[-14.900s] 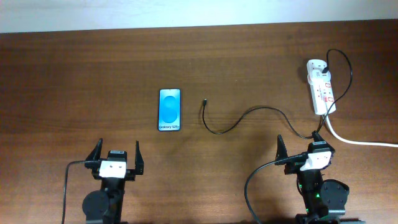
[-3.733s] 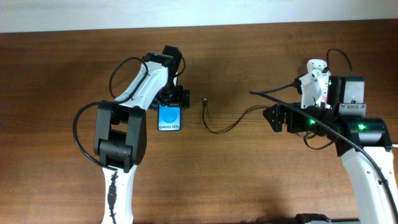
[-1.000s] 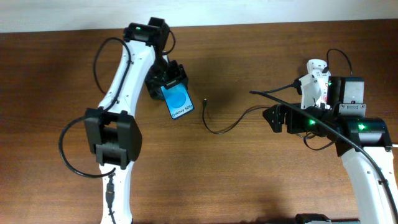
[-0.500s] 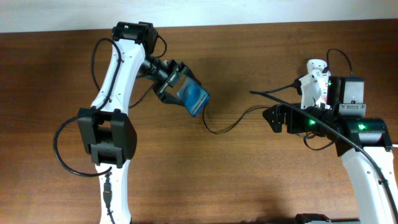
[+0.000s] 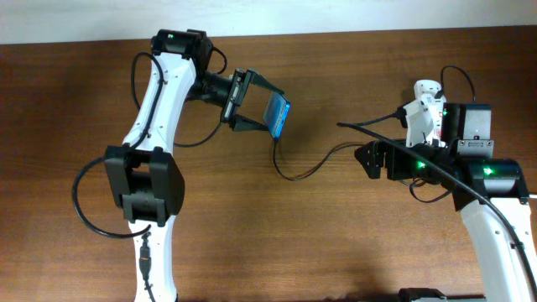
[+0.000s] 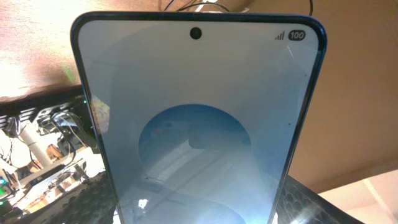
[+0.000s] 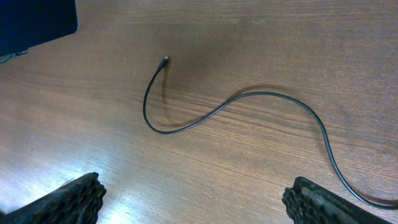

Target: Plug charger to phone and switch on socket

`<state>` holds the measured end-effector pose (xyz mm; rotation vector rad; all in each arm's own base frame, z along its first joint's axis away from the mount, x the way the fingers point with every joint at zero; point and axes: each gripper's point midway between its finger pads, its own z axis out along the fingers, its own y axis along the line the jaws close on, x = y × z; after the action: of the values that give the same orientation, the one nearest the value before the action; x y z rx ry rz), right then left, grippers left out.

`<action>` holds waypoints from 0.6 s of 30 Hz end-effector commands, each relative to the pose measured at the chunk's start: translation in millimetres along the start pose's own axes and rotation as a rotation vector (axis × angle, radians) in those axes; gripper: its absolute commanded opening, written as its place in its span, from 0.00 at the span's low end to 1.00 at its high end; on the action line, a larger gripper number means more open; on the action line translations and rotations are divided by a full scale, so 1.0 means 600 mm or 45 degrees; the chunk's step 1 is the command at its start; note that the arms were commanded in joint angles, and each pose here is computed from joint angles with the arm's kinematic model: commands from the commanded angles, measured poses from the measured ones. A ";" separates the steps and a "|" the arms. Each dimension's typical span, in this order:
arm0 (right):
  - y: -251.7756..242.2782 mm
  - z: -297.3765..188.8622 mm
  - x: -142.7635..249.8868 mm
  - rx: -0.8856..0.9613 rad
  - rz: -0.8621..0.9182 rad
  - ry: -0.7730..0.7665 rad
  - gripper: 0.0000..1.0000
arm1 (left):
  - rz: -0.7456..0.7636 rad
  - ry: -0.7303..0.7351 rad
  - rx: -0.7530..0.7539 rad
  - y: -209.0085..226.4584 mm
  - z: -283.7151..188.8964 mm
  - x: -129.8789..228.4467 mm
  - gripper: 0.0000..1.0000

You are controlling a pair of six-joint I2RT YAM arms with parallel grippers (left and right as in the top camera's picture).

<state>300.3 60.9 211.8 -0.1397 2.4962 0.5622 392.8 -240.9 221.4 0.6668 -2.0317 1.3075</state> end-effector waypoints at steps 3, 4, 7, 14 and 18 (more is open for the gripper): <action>0.013 -0.005 -0.010 -0.032 0.004 -0.016 0.98 | -0.020 -0.053 -0.041 0.002 -0.006 -0.002 0.00; 0.013 -0.005 -0.010 -0.032 0.021 -0.016 0.98 | -0.046 -0.082 -0.072 0.010 -0.006 -0.008 0.00; 0.012 -0.002 -0.013 -0.033 0.094 -0.020 0.98 | -0.139 -0.229 -0.198 0.038 -0.012 -0.040 0.00; 0.007 0.031 -0.025 -0.087 0.427 0.014 0.89 | -0.330 -0.477 -0.329 0.064 -0.011 -0.086 0.00; 0.031 0.063 -0.041 -0.277 0.548 0.063 0.77 | -0.328 -0.590 -0.369 0.062 0.005 -0.106 0.00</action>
<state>327.9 71.7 195.8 0.2452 2.5358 0.7986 405.8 -219.1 153.8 1.0258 -2.2976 0.8164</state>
